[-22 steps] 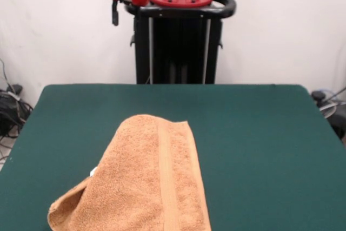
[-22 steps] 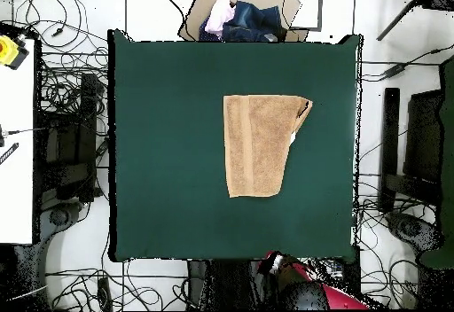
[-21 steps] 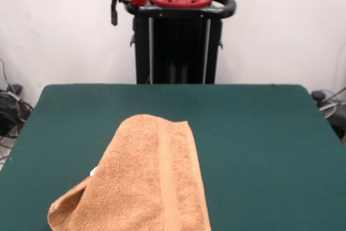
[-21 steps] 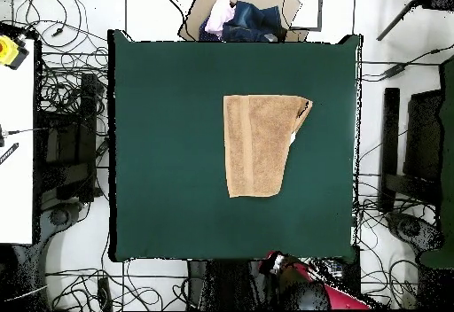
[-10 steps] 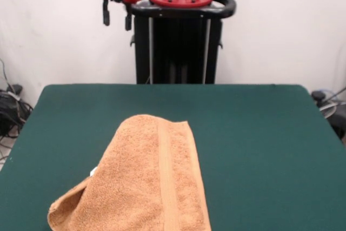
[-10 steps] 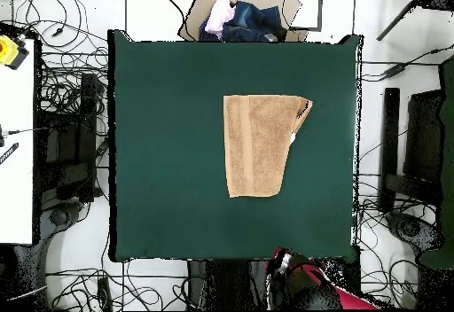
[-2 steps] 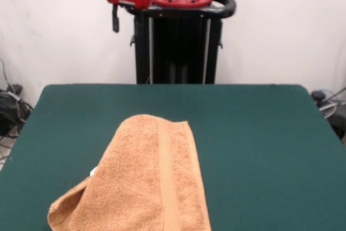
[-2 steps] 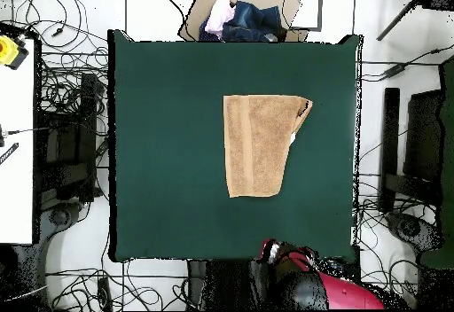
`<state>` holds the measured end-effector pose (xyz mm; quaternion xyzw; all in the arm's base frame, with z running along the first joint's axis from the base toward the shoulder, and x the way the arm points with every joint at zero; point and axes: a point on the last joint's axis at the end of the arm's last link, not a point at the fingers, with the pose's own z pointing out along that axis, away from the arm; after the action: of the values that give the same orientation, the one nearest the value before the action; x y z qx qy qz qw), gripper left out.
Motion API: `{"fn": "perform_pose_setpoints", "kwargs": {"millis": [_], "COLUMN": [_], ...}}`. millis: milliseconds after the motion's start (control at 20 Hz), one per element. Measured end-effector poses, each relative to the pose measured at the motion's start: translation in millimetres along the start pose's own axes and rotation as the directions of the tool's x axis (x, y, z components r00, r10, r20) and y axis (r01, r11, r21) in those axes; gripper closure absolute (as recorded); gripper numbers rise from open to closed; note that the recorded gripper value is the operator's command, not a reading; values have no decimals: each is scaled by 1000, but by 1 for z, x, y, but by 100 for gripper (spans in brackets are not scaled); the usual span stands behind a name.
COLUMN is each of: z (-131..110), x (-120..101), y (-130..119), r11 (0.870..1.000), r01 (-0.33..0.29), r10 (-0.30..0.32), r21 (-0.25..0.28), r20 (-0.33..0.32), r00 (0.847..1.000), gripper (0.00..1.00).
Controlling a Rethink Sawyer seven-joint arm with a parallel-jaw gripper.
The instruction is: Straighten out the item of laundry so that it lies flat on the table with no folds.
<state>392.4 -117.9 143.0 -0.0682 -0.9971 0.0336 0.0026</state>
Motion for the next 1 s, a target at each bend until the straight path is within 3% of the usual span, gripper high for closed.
{"fn": "perform_pose_setpoints", "kwargs": {"millis": [150,300,750,800,1000], "z": [4,7,16,19,24], "x": [-19,-60,-141,-160,-201], "y": [8,16,20,21,31], "r11": [1000,999,999,999,998], "r01": [23,28,35,42,68], "r10": [-23,-29,-37,-45,-68], "r21": [-4,-15,-25,-22,-11], "r20": [-4,-37,-99,-103,-87], "r00": [1000,999,994,994,994], "gripper": [0,0,0,0,0]}}
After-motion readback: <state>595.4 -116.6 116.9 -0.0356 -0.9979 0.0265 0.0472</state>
